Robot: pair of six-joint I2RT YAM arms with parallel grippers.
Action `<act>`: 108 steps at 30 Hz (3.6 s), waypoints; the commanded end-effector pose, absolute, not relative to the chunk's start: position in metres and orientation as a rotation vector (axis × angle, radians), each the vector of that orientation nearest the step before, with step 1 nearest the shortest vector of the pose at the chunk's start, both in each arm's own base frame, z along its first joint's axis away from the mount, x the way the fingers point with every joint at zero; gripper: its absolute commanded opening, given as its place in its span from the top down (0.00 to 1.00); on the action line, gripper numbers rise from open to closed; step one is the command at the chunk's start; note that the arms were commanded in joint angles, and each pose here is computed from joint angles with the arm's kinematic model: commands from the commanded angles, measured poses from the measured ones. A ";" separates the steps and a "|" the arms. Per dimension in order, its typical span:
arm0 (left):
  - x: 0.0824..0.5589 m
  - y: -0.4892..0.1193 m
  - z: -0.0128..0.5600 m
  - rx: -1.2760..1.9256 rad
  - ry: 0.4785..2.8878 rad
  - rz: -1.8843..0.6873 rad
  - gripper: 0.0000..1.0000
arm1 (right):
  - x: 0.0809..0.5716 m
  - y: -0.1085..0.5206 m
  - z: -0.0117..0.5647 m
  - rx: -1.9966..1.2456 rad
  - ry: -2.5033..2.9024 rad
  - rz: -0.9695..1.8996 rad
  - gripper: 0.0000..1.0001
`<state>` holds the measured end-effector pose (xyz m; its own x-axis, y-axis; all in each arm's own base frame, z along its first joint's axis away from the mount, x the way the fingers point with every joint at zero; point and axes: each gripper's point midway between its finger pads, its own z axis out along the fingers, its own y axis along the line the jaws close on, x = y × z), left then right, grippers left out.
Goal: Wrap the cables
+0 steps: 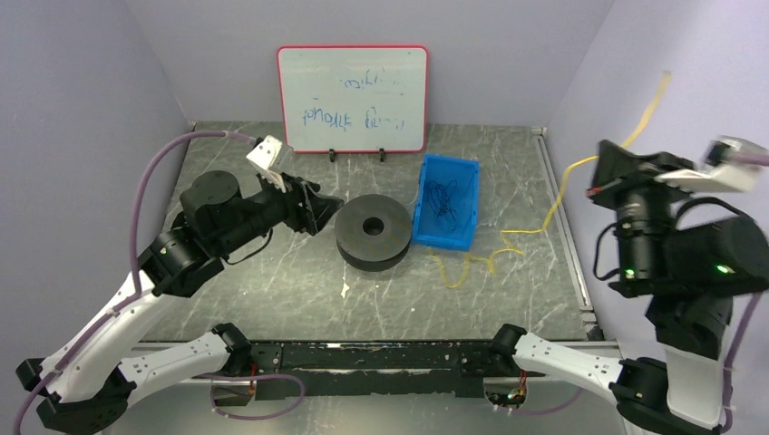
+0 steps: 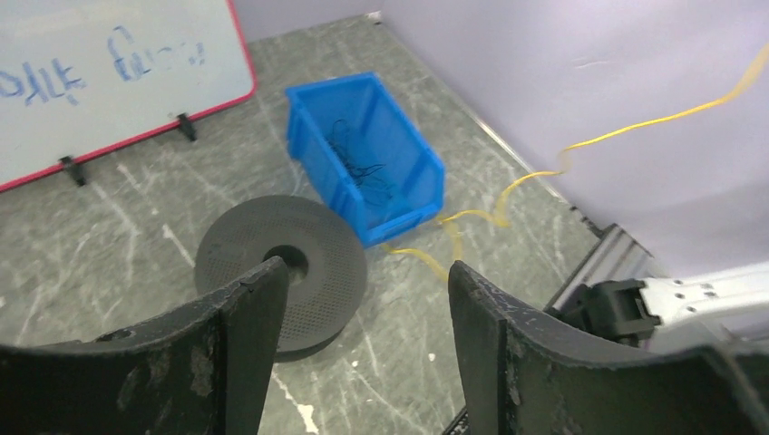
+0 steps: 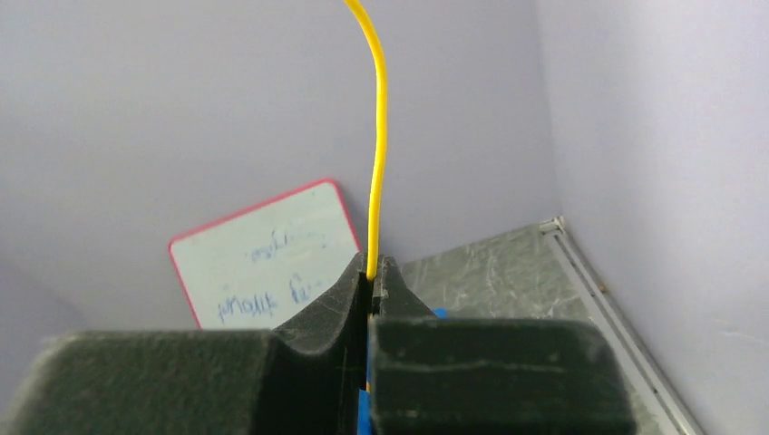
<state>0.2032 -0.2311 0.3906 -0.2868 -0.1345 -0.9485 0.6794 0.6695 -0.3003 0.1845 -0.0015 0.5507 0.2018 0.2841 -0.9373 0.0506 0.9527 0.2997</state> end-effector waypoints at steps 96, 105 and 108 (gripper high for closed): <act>0.311 -0.244 0.110 -0.255 2.074 -1.726 0.93 | 0.264 0.116 0.264 -0.060 1.893 0.036 1.00; 0.316 -0.242 0.131 -0.206 2.102 -1.599 0.93 | 0.263 0.115 0.268 -0.055 1.887 0.038 1.00; 0.317 -0.242 0.137 -0.183 2.127 -1.525 0.93 | 0.262 0.115 0.268 -0.053 1.887 0.043 1.00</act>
<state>0.3087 -0.2425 0.1222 -0.8876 -0.4037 -0.2217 0.1127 0.2762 -0.9545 0.2635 0.1194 0.2643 -0.3230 -0.0339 -0.9458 -0.0694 0.9975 -0.0121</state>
